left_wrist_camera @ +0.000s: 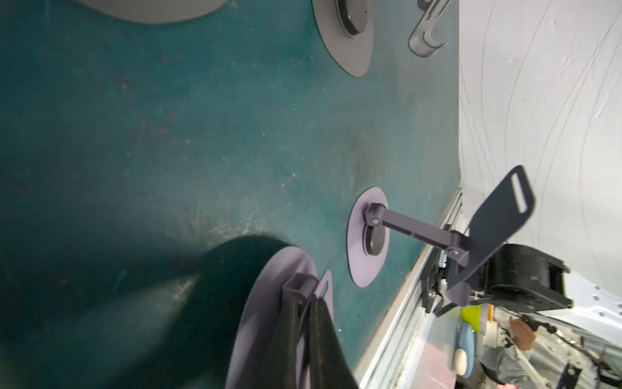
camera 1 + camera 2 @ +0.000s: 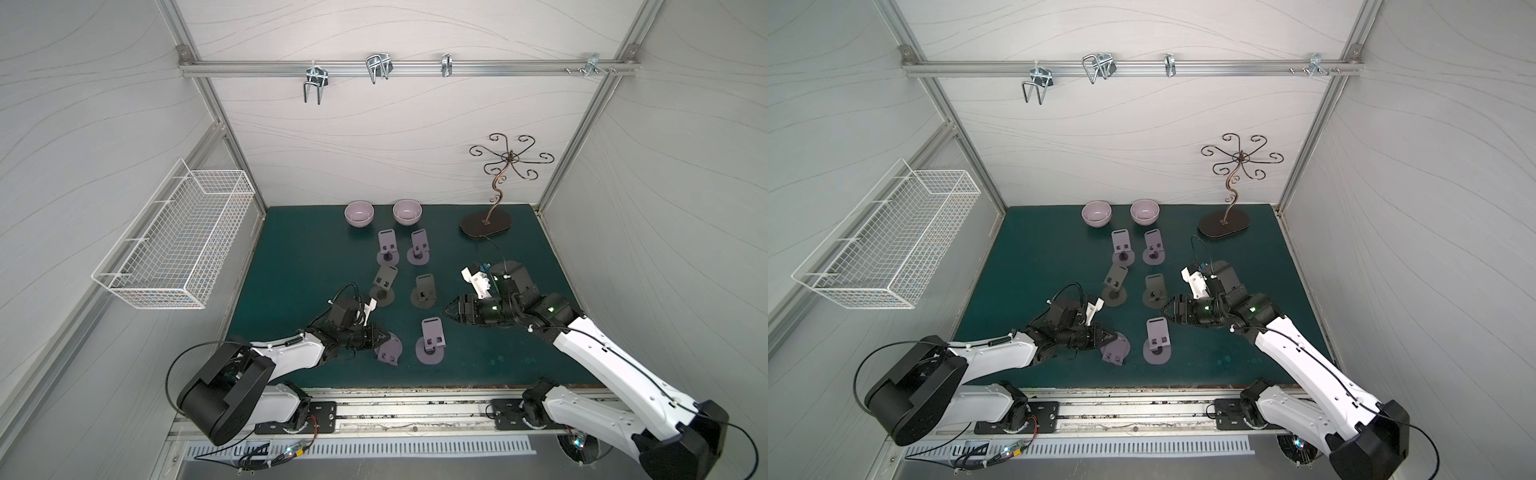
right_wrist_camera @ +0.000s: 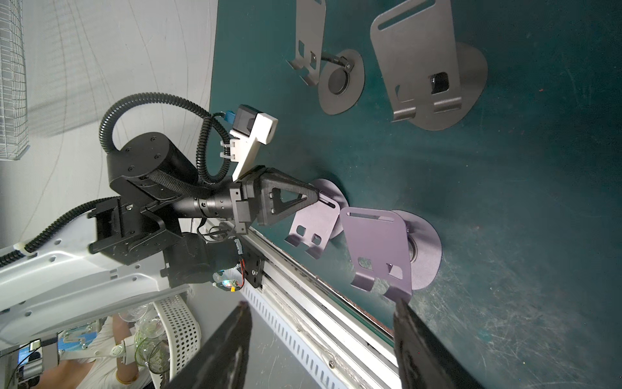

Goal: Open the phone stand
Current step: Pick up the phone stand at the center of the board, then open the phone stand.

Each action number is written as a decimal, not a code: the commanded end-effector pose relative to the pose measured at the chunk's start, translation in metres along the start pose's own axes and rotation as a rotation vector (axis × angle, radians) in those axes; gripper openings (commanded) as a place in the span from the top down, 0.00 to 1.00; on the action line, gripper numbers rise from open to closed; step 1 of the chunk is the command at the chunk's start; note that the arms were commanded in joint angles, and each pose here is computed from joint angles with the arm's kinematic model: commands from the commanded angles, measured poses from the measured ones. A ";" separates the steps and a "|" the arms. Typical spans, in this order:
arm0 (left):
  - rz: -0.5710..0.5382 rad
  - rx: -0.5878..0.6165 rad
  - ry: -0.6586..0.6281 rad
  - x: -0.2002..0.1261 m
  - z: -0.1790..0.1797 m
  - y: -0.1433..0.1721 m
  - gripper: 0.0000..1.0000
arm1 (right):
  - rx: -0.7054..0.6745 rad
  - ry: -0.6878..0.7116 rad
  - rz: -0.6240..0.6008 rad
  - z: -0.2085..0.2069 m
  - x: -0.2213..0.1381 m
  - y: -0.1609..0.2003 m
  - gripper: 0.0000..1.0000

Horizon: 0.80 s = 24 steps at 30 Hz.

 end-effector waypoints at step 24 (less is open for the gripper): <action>-0.194 0.023 0.485 -0.140 -0.160 -0.026 1.00 | -0.057 -0.368 0.079 0.064 0.031 0.031 0.39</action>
Point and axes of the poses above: each gripper's point midway between its finger pads, its own x axis out along the fingers, its own z axis along the line the jaws close on, y = z × x, the point moved 9 cm from there along -x, back along the fingers, and after that the axes turned 1 degree about -x, right-handed, at the moved point
